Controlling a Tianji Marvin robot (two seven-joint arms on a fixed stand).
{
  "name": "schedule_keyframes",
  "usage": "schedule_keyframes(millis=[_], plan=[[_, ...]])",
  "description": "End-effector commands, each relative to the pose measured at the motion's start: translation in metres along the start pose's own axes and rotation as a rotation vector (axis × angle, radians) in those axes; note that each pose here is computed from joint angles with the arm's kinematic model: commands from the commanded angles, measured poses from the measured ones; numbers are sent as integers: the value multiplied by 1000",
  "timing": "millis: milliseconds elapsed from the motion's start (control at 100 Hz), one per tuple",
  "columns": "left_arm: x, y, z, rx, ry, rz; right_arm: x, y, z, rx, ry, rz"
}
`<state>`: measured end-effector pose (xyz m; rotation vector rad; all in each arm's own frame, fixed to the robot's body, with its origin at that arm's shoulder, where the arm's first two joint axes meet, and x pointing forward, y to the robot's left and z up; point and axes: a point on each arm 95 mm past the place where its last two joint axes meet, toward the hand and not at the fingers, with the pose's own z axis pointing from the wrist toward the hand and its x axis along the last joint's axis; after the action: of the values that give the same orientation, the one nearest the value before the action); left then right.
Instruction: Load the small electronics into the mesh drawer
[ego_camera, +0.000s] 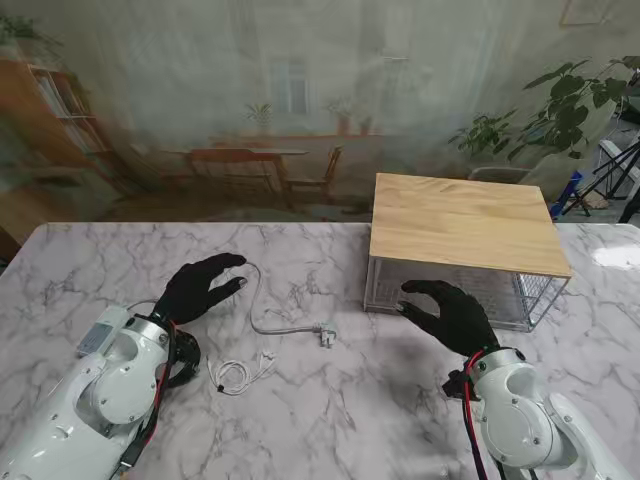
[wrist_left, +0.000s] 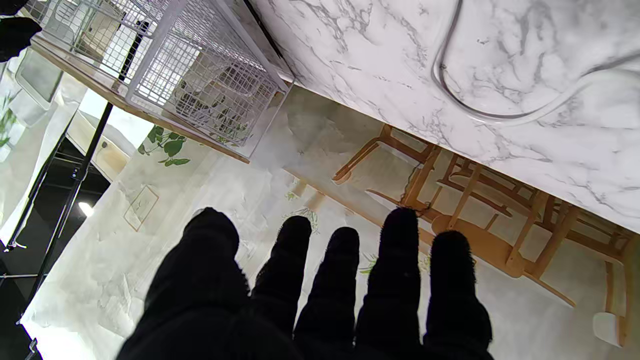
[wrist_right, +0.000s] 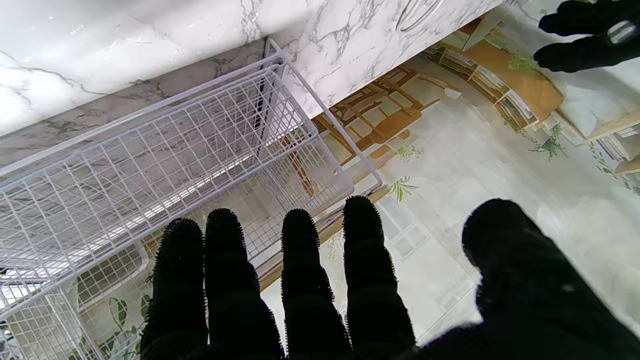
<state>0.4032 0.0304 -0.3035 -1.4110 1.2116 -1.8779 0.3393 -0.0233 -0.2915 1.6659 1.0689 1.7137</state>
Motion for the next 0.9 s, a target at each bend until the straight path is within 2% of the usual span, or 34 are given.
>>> schedule_keyframes(millis=[0,280,700,770,890], plan=[[3,3,-1,-18,10,4,1,-2,-5,-1,5,6],[1,5,3,-30,4,-1,0,0,-6,-19,-1,7],[2,5,2,-23,6,21,0,-1,-17,-33,-5,4],[1,4,2,-17,4,19,-4,1,-21,-7,-3,-52],[0,4,2,-11,0,21,-12,7,-29,49,25,-199]])
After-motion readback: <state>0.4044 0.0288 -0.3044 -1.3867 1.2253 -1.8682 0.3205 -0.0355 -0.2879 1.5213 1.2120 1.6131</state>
